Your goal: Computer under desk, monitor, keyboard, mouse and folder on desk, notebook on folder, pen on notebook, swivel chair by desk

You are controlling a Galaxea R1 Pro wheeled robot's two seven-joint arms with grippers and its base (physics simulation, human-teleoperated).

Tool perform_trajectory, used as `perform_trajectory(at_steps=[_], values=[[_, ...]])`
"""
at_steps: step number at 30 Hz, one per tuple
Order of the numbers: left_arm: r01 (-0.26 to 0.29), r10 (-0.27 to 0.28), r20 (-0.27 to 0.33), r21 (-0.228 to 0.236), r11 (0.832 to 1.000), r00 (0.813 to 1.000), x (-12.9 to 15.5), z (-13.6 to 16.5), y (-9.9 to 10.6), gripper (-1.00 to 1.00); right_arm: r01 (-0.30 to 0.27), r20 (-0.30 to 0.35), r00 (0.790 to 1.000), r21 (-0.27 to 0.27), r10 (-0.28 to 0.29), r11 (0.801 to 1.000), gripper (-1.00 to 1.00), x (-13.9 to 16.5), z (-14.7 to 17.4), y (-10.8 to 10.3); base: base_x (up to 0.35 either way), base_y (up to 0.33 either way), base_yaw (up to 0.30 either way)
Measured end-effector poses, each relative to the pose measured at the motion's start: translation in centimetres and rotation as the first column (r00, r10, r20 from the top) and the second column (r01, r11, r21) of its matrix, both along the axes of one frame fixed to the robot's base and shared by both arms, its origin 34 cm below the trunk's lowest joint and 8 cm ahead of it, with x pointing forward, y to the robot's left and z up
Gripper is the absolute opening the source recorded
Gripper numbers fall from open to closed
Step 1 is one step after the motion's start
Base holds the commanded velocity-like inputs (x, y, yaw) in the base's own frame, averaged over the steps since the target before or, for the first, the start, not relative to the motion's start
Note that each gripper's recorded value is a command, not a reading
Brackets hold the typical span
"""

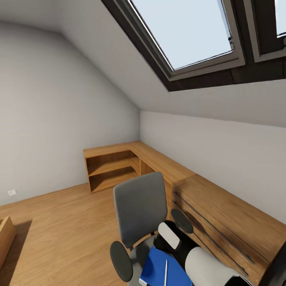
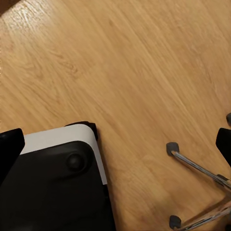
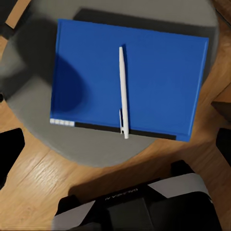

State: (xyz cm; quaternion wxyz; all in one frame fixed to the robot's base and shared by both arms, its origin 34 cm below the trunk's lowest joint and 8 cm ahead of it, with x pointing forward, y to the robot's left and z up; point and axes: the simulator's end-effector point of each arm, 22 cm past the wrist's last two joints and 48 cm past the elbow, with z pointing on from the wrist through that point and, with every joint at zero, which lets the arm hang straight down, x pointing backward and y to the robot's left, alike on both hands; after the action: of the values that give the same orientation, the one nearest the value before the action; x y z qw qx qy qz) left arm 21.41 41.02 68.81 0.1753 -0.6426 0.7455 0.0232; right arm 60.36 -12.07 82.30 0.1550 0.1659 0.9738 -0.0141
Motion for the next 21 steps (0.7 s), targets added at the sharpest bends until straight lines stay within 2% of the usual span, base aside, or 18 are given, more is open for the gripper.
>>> perform_trajectory(at_steps=[8,21], values=[[-0.001,0.001,-0.011,-0.004,1.000,1.000,-0.2,-1.2,-0.1,1.00,-0.019,-0.042,0.999,0.007,0.020,1.000,1.00,-1.1,-2.3,-0.1,0.000,0.000,0.001],[-0.002,0.001,-0.013,-0.005,1.000,1.000,0.0,-2.7,-0.2,1.00,-0.021,-0.052,0.998,0.005,0.021,1.000,1.00,-1.4,-4.3,-0.2,0.000,0.000,0.000]])
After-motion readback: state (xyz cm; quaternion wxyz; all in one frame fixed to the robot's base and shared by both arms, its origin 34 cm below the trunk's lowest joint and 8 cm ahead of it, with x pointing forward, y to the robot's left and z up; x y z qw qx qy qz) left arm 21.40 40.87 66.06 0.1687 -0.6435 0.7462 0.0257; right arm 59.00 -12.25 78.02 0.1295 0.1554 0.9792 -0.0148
